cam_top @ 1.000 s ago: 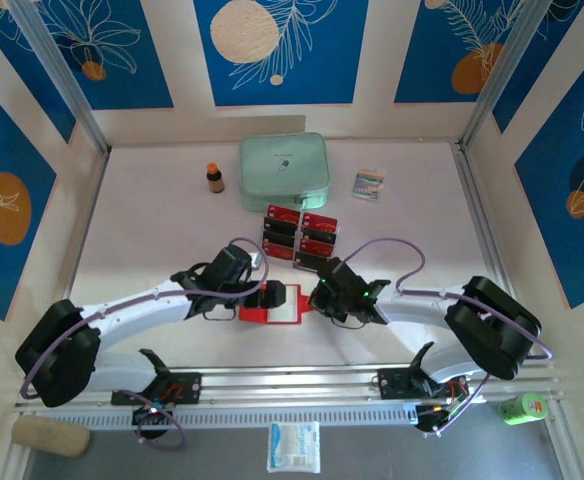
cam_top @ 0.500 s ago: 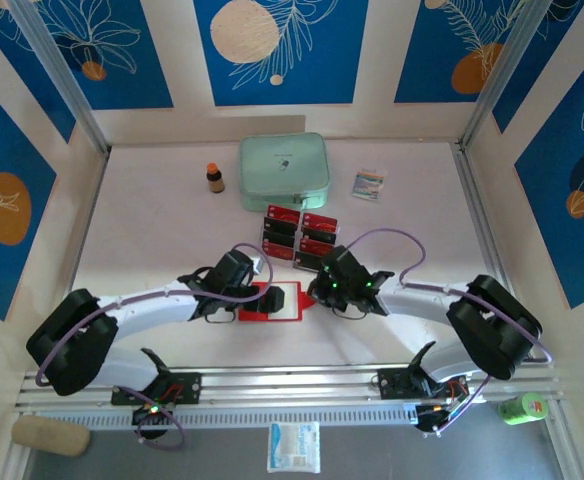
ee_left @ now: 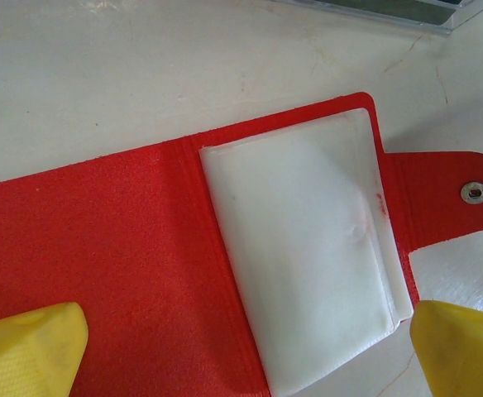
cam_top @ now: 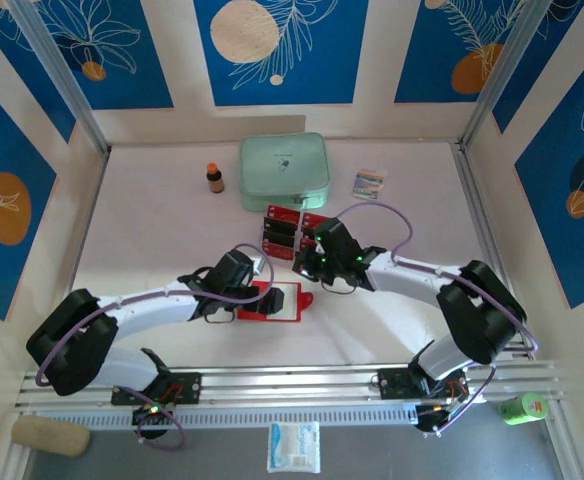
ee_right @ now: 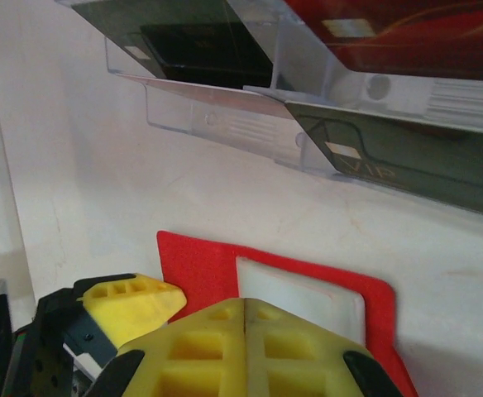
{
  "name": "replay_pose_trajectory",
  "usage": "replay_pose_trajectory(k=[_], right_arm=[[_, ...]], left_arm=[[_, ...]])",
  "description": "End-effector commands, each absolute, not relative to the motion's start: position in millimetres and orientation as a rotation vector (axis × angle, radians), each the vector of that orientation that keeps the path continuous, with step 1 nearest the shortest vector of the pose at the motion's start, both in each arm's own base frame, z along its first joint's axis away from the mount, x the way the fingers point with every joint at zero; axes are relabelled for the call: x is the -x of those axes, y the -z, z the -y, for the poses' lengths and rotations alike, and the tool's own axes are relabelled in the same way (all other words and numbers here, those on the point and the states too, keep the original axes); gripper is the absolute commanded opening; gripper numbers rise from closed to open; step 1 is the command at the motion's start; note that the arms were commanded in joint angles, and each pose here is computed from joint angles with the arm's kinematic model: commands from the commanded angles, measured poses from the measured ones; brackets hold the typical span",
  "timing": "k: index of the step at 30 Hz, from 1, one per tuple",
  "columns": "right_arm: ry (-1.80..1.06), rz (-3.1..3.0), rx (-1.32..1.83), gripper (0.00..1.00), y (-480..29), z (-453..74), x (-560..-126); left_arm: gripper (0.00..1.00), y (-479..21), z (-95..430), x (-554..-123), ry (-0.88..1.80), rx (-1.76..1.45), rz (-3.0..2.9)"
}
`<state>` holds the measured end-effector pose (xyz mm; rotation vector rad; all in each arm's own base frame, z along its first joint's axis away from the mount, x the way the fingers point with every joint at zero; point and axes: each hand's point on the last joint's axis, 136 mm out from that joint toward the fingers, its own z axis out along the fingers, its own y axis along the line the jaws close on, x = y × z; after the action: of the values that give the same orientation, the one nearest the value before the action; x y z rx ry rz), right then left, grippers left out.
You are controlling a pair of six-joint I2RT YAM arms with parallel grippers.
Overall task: Put the credit cards into the card holder
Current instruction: Open the card holder at the bottom-center of the table, then move the storage box to the top-center of the table.
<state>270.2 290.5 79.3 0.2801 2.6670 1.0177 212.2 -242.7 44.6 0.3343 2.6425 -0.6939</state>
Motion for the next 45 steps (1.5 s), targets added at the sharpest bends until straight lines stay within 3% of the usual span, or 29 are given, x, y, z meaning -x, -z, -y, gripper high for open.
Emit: replay_pose_trajectory(k=[1, 18, 26, 36, 45], right_arm=[[-1.047, -2.693, -0.205, 0.03, -77.3, -305.6, -273.4], [-0.941, -2.731, -0.291, 0.02, -37.4, -297.6, -321.9], [-1.004, -2.721, -0.232, 0.0, -50.9, -303.2, -339.8], [-1.046, -2.689, -0.142, 0.0, -99.0, -304.9, -285.8], [-0.96, -2.784, -0.232, 0.0, -77.7, -297.6, -222.2]], left_arm=[[1.0, -48.4, 240.8, -217.0, 0.673, -0.355, -2.624], [1.0, -47.3, 242.3, -217.5, 0.676, -0.359, -2.627], [1.0, -48.0, 241.8, -217.8, 0.674, -0.359, -2.624], [1.0, -48.9, 238.2, -220.0, 0.656, -0.329, -2.614], [1.0, -52.8, 238.6, -220.8, 0.674, -0.31, -2.597]])
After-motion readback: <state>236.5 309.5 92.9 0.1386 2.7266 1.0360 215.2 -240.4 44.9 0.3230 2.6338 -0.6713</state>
